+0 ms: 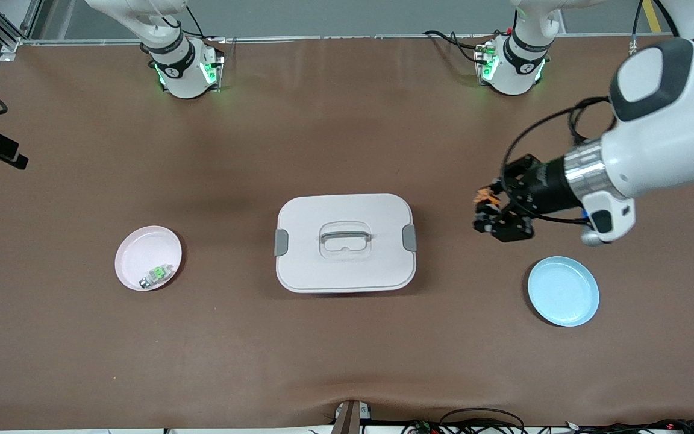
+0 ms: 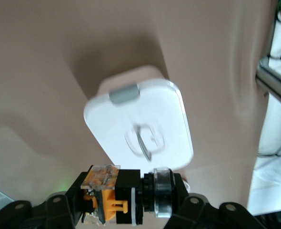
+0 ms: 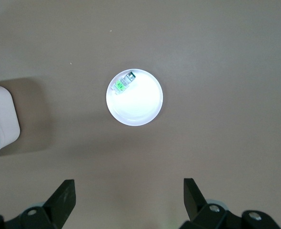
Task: Transfer orange switch to right arm and place
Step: 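Lift the orange switch with the left gripper toward the table middle, then bring the right gripper to the switch while the left gripper holds it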
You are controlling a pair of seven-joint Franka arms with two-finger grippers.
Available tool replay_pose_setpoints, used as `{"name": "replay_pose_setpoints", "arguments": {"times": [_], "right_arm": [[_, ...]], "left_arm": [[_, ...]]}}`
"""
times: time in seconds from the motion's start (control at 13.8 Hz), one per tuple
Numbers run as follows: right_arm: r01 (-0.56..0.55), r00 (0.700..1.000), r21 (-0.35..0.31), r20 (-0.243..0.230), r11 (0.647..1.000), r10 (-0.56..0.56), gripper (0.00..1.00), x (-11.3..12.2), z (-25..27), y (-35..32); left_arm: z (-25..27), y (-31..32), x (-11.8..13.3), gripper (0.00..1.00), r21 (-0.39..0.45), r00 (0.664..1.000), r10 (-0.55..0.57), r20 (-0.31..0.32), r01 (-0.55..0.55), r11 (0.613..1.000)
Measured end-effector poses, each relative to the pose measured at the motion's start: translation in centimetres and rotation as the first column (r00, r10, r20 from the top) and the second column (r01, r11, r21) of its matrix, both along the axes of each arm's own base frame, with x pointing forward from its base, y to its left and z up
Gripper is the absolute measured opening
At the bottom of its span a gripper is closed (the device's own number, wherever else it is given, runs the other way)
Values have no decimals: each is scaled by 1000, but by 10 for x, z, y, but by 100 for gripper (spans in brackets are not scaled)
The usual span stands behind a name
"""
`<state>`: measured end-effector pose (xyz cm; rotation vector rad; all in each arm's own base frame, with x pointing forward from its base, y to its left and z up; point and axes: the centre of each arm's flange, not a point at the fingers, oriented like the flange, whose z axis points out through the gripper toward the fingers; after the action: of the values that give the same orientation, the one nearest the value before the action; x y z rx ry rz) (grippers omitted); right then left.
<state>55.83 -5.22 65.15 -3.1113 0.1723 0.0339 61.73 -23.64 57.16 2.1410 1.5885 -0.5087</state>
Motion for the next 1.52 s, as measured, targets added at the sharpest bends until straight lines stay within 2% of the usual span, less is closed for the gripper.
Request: {"name": "replay_pose_setpoints", "arguments": {"times": [0.22,0.58,0.8,1.16,1.3,1.52], "right_arm": [[0,1000,0,7,1000,0,100,0,3,0],[-5,1000,1,-2,1000,5,100,-1,2,3],[-32,999,3,-21,999,32,100,-1,-1,18],[-87,995,30,-36,996,88,100,-1,-4,50],[-120,992,118,-36,986,125,100,-2,-3,75],[-159,985,298,-18,941,172,100,-5,1,113]], "left_arm": [[34,-49,-18,72,-138,995,101,-16,-102,985],[64,-91,-37,72,-313,966,207,-154,-247,917],[74,-128,-57,72,-363,963,206,-170,-256,896],[59,-208,-100,72,-387,966,154,-206,-225,894],[51,-229,-111,72,-396,968,137,-208,-212,894],[40,-247,-121,72,-391,969,112,-222,-194,900]]}}
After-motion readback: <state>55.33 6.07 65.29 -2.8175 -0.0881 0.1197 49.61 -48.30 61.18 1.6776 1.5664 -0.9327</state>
